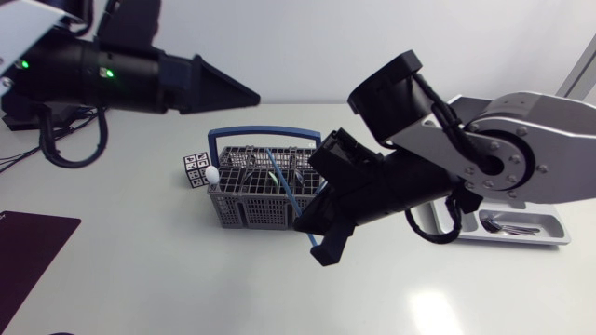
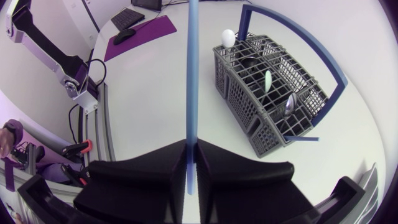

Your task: Transfer all utensils from the basket to the drawer tray.

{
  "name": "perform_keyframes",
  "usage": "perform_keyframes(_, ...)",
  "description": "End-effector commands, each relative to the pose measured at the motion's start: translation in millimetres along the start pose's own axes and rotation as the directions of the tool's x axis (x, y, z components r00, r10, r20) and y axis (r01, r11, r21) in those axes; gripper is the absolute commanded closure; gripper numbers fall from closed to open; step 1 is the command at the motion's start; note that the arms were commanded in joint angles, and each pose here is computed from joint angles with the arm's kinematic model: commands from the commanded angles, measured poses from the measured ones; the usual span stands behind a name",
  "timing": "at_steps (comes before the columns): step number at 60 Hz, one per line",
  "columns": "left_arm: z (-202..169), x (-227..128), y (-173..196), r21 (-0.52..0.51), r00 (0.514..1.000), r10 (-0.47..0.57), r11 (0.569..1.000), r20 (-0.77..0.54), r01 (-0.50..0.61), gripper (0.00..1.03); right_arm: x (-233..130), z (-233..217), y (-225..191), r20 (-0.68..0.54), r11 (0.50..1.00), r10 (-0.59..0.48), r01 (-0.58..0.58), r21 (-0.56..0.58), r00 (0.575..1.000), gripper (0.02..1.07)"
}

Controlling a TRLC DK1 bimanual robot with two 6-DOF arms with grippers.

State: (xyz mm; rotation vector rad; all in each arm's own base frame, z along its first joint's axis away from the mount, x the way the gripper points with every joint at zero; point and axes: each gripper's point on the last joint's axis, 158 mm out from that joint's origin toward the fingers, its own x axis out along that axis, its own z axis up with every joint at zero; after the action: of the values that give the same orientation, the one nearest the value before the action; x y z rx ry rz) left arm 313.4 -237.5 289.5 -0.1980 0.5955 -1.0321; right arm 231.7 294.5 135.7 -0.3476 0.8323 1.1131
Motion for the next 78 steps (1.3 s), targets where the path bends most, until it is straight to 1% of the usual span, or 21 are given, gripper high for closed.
perform_keyframes(1,29.7,-26.3,2.5,0.01,0.996,0.034,0.999,0.078,-0.035,0.43,-16.4,-1.1,-5.4,0.025,1.0,-0.02,0.02,0.004,0.999,1.01)
perform_keyframes(7,25.8,-41.2,25.0,-0.001,0.993,0.098,0.995,0.066,-0.098,0.43,-36.1,0.2,-19.7,0.06,0.998,-0.058,0.055,0.04,0.997,1.01)
perform_keyframes(13,12.9,-52.5,46.2,-0.01,0.988,0.15,0.989,0.031,-0.15,0.43,-55.7,-3.8,-44.4,0.085,0.989,-0.107,0.097,0.111,0.991,1.01)
perform_keyframes(21,-7.2,-64.6,75.9,-0.033,0.977,0.214,0.976,-0.011,-0.215,0.43,-79.2,-18.9,-91.3,0.088,0.955,-0.214,0.19,0.227,0.973,1.01)
perform_keyframes(26,-24.2,-68.0,93.0,-0.03,0.966,0.252,0.967,-0.047,-0.254,0.43,-93.9,-36.2,-124.6,0.07,0.918,-0.287,0.253,0.306,0.955,1.01)
perform_keyframes(30,-33.7,-69.2,99.9,-0.02,0.961,0.268,0.963,-0.063,-0.27,0.43,-103.7,-50.3,-148.3,0.05,0.884,-0.333,0.294,0.363,0.941,1.01)
perform_keyframes(38,-58.2,-69.9,114.5,-0.017,0.948,0.298,0.953,-0.111,-0.302,0.43,-125.2,-93.9,-203.0,-0.022,0.782,-0.417,0.371,0.501,0.909,1.01)
perform_keyframes(49,-90.0,-65.6,128.3,-0.023,0.939,0.299,0.951,-0.172,-0.307,0.43,-131.5,-150.2,-253.2,-0.123,0.668,-0.452,0.427,0.61,0.883,1.01)
perform_keyframes(65,-118.5,-57.7,141.7,-0.017,0.925,0.305,0.948,-0.228,-0.317,0.43,-124.3,-209.8,-309.3,-0.248,0.544,-0.475,0.504,0.671,0.844,1.0)
perform_keyframes(73,-124.6,-54.0,144.0,-0.019,0.924,0.299,0.95,-0.239,-0.312,0.43,-116.7,-233.8,-327.8,-0.287,0.503,-0.457,0.511,0.697,0.842,1.0)
perform_keyframes(78,-129.0,-50.1,144.4,-0.019,0.925,0.292,0.952,-0.245,-0.305,0.43,-109.8,-240.4,-334.7,-0.297,0.498,-0.449,0.512,0.7,0.843,0.99)
